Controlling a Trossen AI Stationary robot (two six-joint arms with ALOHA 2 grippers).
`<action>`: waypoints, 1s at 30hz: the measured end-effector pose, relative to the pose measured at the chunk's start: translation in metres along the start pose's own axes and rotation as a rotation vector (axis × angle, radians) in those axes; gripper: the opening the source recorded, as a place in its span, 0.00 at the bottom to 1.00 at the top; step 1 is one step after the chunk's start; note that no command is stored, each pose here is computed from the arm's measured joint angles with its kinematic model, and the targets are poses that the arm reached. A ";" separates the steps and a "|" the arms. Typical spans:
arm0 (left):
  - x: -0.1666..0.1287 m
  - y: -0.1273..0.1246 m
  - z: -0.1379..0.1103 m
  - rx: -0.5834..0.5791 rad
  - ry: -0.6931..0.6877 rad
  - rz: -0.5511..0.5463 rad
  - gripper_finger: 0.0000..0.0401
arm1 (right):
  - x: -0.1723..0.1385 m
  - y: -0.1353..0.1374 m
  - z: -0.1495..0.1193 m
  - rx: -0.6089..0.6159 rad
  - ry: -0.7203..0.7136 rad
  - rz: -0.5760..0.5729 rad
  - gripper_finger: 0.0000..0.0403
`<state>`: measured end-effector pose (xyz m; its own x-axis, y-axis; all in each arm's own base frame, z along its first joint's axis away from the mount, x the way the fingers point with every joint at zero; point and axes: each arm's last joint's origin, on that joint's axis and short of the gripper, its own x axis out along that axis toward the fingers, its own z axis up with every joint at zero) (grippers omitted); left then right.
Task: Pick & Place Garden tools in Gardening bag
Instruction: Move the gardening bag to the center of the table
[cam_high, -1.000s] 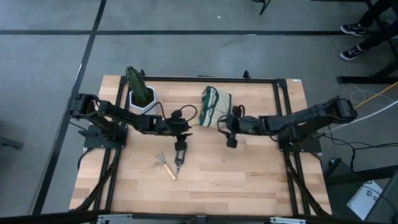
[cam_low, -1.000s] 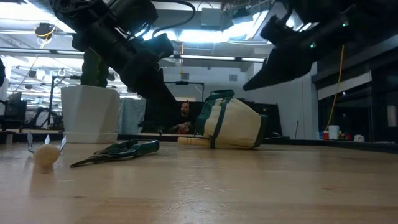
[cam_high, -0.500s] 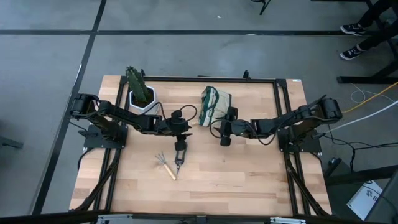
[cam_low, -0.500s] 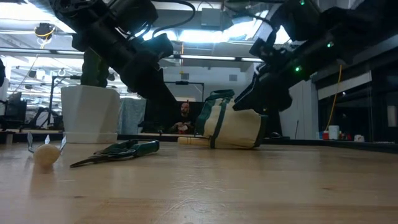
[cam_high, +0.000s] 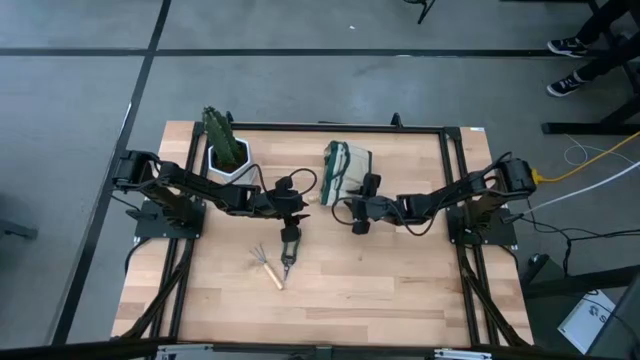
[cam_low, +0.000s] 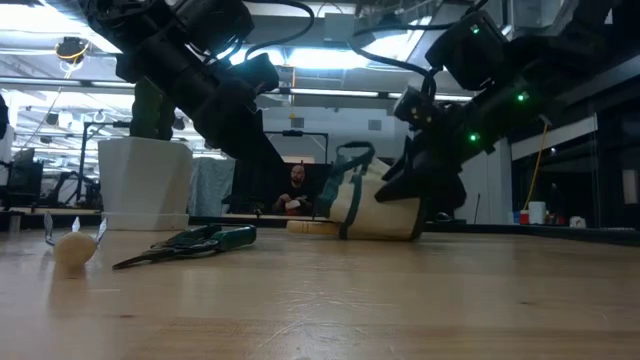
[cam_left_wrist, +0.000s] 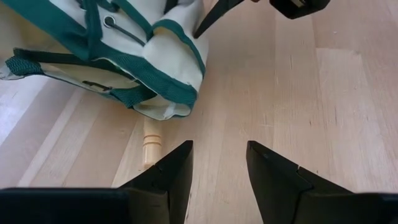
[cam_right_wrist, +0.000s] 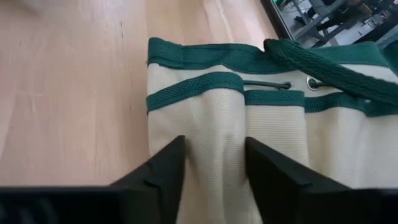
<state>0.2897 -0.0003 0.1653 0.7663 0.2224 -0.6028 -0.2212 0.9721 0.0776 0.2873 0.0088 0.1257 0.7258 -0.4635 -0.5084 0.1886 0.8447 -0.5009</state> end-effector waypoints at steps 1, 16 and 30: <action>0.000 0.000 0.000 0.000 0.000 0.000 0.36 | 0.000 0.000 0.000 -0.001 0.001 0.000 0.33; 0.000 0.000 0.000 0.000 0.000 0.000 0.36 | -0.012 -0.011 0.010 0.229 -0.047 -0.008 0.01; 0.000 0.001 0.000 0.041 0.003 0.034 0.36 | -0.060 -0.025 -0.037 0.633 -0.353 -0.027 0.00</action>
<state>0.2891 0.0006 0.1650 0.7569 0.2555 -0.6015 -0.2226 0.9662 0.1303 0.2145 0.0060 0.1427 0.8656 -0.4628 -0.1912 0.4788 0.8768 0.0455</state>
